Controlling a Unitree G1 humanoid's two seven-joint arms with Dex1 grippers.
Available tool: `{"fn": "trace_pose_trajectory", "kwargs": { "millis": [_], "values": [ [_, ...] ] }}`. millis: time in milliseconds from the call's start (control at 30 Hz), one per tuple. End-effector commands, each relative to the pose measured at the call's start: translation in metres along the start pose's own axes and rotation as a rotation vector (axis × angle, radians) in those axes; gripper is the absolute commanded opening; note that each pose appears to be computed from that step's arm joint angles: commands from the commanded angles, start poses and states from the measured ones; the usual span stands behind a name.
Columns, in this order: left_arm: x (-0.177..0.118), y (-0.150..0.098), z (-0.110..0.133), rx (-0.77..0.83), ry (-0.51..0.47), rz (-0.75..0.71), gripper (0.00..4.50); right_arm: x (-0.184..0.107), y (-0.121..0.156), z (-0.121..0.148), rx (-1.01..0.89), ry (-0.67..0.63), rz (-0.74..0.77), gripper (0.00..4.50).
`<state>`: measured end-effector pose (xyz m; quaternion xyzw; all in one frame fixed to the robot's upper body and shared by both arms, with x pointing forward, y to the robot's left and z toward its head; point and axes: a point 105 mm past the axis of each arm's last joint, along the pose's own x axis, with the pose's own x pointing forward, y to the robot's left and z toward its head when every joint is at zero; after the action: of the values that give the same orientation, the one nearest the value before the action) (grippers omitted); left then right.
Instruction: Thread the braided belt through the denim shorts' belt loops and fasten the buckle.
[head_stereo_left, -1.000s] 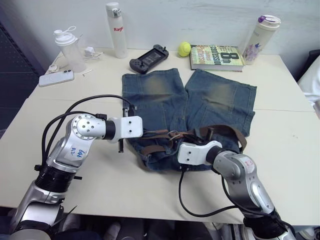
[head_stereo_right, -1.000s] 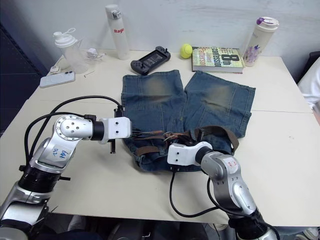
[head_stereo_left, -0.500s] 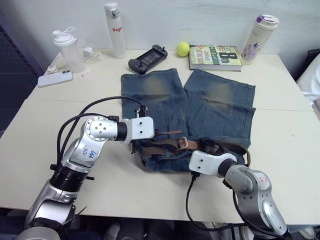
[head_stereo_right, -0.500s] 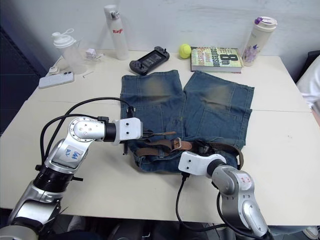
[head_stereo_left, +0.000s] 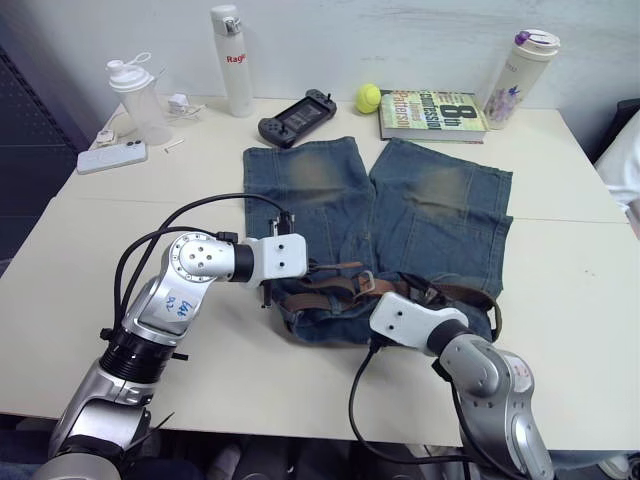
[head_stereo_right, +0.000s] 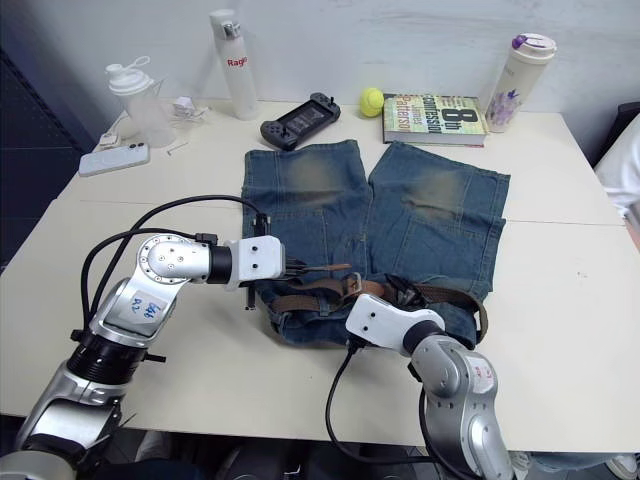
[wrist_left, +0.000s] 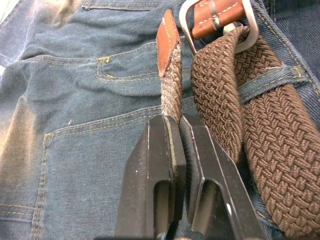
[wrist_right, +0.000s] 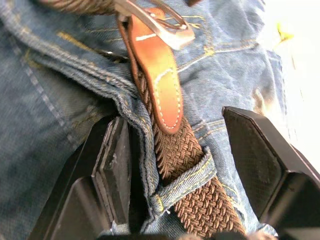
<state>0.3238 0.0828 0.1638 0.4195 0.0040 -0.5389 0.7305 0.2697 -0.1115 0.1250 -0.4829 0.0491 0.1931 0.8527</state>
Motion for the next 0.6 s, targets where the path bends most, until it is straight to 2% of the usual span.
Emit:
{"fn": "trace_pose_trajectory", "kwargs": {
  "millis": [33, 200, 300, 400, 433, 467, 500, 600],
  "values": [
    [-0.001, 0.005, 0.009, 0.026, -0.024, 0.011, 0.00, -0.006, -0.012, -0.002, 0.028, 0.034, -0.099, 3.08],
    [-0.002, 0.006, 0.007, 0.026, -0.017, 0.017, 0.00, -0.008, -0.013, 0.001, 0.081, 0.047, -0.153, 3.08],
    [-0.002, 0.007, 0.008, 0.027, -0.019, 0.019, 0.00, -0.005, -0.013, 0.009, 0.069, 0.018, -0.162, 2.20],
    [-0.002, 0.008, 0.008, 0.023, -0.018, 0.020, 0.00, -0.003, -0.017, 0.021, -0.012, -0.045, -0.174, 1.03],
    [-0.002, 0.008, 0.008, 0.022, -0.016, 0.020, 0.00, -0.003, -0.018, 0.022, -0.032, -0.052, -0.181, 1.03],
    [-0.002, 0.008, 0.008, 0.021, -0.015, 0.020, 0.00, -0.002, -0.019, 0.023, -0.041, -0.055, -0.185, 0.28],
    [-0.002, 0.008, 0.008, 0.021, -0.014, 0.021, 0.00, -0.002, -0.020, 0.023, -0.054, -0.056, -0.188, 0.08],
    [-0.003, 0.009, 0.008, 0.015, -0.014, 0.027, 0.00, 0.001, -0.024, 0.022, -0.096, -0.054, -0.214, 0.08]
  ]
}}
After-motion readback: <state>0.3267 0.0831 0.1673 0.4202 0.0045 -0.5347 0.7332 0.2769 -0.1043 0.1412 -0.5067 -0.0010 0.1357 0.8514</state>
